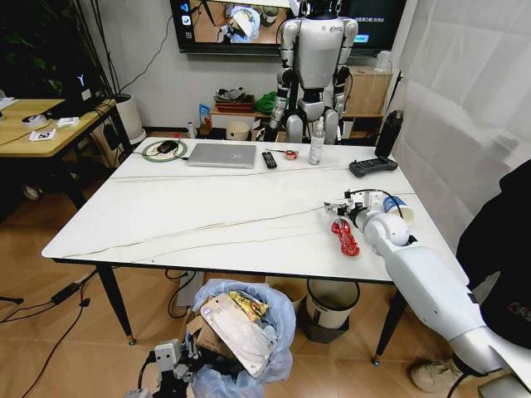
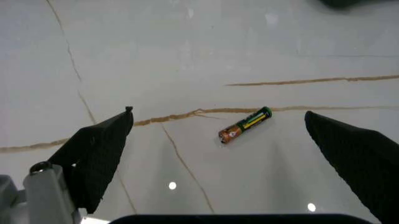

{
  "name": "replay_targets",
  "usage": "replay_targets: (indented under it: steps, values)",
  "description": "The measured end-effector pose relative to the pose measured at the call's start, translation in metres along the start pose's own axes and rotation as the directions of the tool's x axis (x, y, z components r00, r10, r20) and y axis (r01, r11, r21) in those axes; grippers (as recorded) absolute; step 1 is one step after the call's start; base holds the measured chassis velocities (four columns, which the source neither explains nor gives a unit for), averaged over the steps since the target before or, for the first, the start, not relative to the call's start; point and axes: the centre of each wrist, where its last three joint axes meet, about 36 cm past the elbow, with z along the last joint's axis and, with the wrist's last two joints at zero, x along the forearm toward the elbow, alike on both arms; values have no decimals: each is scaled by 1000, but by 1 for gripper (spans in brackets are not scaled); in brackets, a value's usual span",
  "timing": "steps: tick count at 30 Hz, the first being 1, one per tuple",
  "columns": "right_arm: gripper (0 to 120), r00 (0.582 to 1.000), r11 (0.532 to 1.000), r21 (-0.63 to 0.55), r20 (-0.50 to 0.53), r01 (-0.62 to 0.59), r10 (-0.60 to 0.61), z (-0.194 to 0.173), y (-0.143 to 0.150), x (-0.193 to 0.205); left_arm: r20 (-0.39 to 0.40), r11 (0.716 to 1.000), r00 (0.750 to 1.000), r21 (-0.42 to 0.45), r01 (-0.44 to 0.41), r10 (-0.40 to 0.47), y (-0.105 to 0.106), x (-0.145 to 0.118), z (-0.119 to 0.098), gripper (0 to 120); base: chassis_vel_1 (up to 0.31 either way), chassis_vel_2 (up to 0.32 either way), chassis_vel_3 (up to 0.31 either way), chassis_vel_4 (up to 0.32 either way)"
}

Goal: Pick up the trash bin and place the trash from the table into it.

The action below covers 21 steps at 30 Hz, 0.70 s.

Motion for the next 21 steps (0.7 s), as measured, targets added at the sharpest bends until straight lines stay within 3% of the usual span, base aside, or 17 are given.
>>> replay_targets:
  steps: [21]
  values:
    - [100, 1000, 1000, 15, -21, -1, 1, 6, 0, -13, 3, 1000, 1000, 3, 6, -6, 3, -2, 0, 0, 0, 0, 0, 0]
